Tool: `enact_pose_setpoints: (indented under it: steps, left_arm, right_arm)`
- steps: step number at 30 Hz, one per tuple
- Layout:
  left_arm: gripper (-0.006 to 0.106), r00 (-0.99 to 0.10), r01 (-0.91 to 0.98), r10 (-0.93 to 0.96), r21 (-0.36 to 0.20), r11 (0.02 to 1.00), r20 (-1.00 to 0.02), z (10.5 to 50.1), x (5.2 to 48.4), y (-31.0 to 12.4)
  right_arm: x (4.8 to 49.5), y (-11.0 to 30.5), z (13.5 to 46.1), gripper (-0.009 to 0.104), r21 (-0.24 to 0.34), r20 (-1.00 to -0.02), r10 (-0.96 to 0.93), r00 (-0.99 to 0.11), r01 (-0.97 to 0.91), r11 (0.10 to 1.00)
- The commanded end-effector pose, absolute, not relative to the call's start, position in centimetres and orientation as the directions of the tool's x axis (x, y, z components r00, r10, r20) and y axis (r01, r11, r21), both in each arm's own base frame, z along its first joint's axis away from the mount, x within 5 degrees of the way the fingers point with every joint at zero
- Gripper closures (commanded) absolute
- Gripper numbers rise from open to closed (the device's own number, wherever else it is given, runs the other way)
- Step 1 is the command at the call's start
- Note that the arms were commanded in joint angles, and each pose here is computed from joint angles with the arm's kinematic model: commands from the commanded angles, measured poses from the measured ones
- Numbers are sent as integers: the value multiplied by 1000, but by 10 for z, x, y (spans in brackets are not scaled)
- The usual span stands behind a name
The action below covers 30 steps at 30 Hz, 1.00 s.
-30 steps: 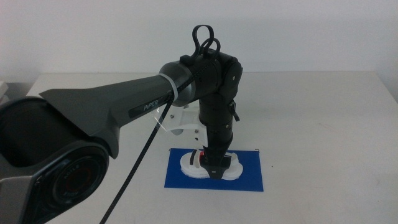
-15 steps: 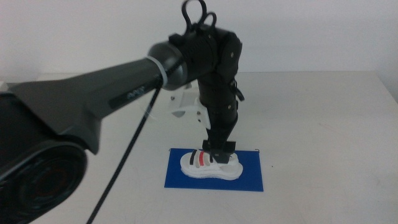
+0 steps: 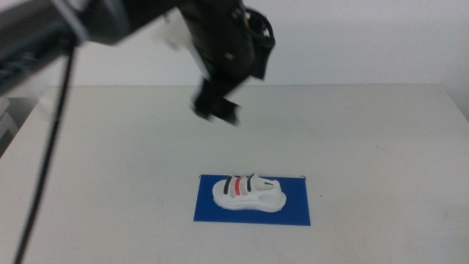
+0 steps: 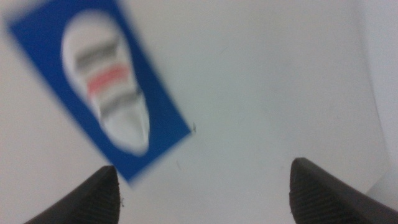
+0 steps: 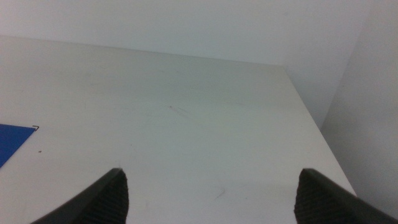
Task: Use one arm to grab the shoe from the table and place it on the mat.
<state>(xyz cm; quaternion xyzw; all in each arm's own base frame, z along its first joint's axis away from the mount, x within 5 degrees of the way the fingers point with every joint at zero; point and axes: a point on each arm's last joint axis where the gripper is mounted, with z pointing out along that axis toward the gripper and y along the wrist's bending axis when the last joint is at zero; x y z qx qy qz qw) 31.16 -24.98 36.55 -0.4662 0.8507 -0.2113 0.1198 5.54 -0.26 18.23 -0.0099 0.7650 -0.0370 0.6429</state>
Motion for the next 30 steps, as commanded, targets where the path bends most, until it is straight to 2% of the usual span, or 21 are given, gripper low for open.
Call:
enact_pose_setpoints:
  steps: [1, 3, 4, 6, 8, 11, 15, 17, 20, 24, 30]
  left_arm:
    - [7, -667, -542, -703, -487, 685, -248, 409, 294, -223]
    - [7, -742, -332, -490, -385, 861, -457, 422, 291, -211]
    - [7, -758, -248, -392, -326, 912, -521, 427, 291, -207]
    - [7, -761, -63, -151, -159, 985, -631, 435, 288, -199]
    - [7, -735, 54, 19, -30, 998, -678, 443, 286, -193]
    - [7, -693, 132, 171, 110, 985, -700, 448, 286, -186]
    - [7, -653, 139, 255, 219, 966, -713, 453, 288, -179]
    - [7, -639, 147, 280, 244, 959, -716, 457, 286, -176]
    - [7, -634, 144, 271, 234, 962, -724, 463, 281, -170]
    - [7, -624, 151, 204, 140, 979, -754, 471, 263, -144]
    - [7, -415, 132, 61, 6, 991, -908, 461, 225, -77]
  right_arm:
    - [57, -3, 187, 17, -88, -990, -84, -110, 37, 995]
    - [57, -3, 187, 17, -88, -990, -84, -110, 37, 995]
    - [57, -3, 187, 17, -88, -990, -84, -110, 37, 995]
    - [57, -3, 187, 17, -88, -990, -84, -110, 37, 995]
    - [57, -3, 187, 17, -88, -990, -84, -110, 37, 995]
    - [57, -3, 187, 17, -88, -990, -84, -110, 37, 995]
    - [57, -3, 187, 17, -87, -990, -83, -110, 37, 995]
    - [57, -3, 187, 17, -87, -990, -83, -110, 37, 995]
    - [57, -3, 187, 17, -88, -990, -84, -110, 37, 995]
    - [57, -3, 187, 17, -88, -990, -84, -110, 37, 995]
    - [57, -3, 187, 17, -88, -990, -84, -110, 37, 995]
